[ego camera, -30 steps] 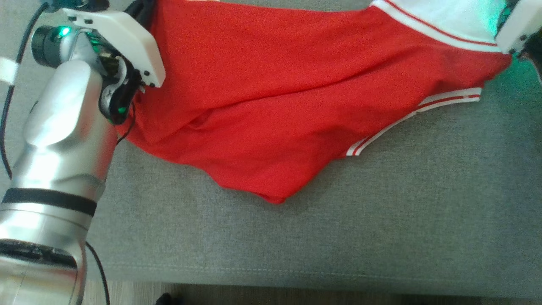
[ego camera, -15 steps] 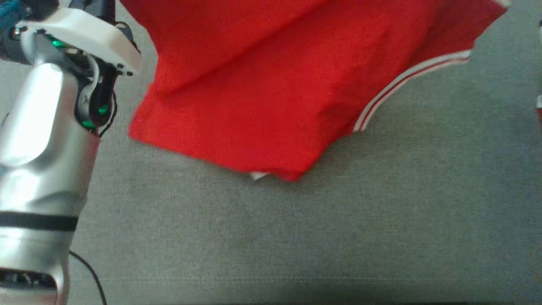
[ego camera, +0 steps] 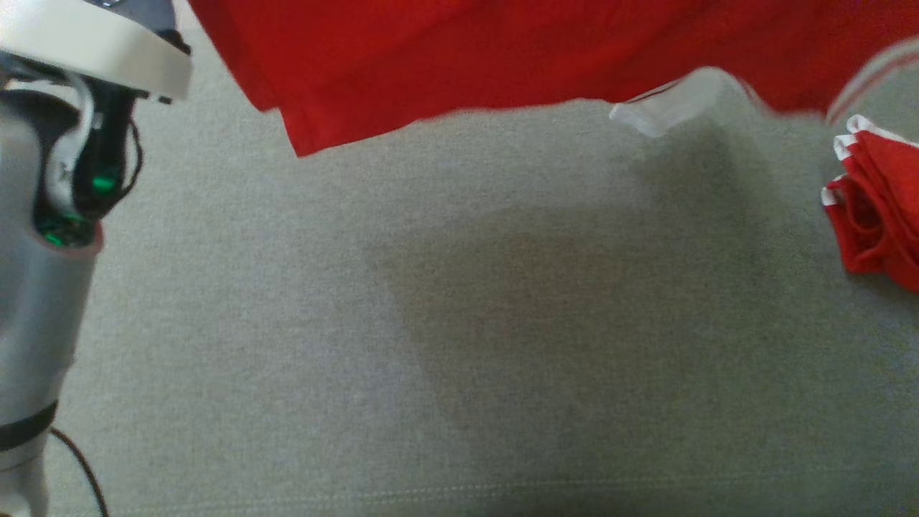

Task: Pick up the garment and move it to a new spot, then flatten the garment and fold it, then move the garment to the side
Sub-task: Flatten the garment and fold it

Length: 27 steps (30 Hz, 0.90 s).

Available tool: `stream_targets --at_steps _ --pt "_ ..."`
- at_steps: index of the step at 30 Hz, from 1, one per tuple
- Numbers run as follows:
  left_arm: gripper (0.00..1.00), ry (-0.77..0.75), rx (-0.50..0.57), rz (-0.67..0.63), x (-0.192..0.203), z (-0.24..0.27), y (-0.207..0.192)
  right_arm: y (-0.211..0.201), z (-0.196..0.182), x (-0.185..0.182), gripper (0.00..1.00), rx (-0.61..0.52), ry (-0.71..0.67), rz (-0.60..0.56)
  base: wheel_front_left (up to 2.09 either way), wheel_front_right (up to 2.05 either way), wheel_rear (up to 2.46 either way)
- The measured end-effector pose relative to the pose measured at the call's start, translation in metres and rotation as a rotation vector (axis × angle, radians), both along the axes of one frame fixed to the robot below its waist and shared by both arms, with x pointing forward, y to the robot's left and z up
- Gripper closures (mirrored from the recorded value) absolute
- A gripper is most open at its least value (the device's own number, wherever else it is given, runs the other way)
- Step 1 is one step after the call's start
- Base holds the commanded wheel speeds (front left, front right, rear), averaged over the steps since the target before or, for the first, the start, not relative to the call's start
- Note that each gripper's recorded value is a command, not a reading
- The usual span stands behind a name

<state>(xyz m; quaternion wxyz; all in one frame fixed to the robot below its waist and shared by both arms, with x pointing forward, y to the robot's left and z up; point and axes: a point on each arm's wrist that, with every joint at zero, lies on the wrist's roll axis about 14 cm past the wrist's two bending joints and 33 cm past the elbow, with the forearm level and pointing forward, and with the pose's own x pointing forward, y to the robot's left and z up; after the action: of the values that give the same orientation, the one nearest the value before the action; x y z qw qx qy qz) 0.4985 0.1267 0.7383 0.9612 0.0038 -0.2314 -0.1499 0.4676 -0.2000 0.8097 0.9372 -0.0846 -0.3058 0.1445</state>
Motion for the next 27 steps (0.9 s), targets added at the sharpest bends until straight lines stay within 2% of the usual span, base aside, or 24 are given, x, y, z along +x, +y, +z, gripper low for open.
stream_targets --at_steps 6,11,15,21,24,27 --pt "1.0 -0.054 0.008 -0.004 -0.015 0.029 -0.003 -0.004 0.022 -0.02 1.0 -0.019 -0.015 -0.025 0.0 0.0 0.0" --pt "1.0 -0.059 0.015 -0.012 -0.013 0.038 -0.008 -0.008 0.032 -0.016 1.0 0.0 0.003 -0.026 0.0 0.0 0.0" --pt "1.0 -0.012 0.028 -0.004 0.002 0.027 -0.008 -0.012 0.01 0.009 1.0 0.025 0.108 -0.024 0.0 0.0 0.0" --pt "1.0 0.152 0.041 0.007 0.045 -0.025 -0.014 -0.006 -0.048 0.06 1.0 0.038 0.303 -0.01 0.0 0.0 0.0" --pt "1.0 0.195 0.027 0.033 0.068 -0.044 -0.012 0.005 -0.063 0.082 1.0 0.051 0.343 0.011 0.0 0.0 0.0" --pt "1.0 0.174 0.008 0.07 0.09 -0.045 -0.005 0.016 -0.058 0.101 1.0 0.051 0.315 0.025 0.0 0.0 0.0"
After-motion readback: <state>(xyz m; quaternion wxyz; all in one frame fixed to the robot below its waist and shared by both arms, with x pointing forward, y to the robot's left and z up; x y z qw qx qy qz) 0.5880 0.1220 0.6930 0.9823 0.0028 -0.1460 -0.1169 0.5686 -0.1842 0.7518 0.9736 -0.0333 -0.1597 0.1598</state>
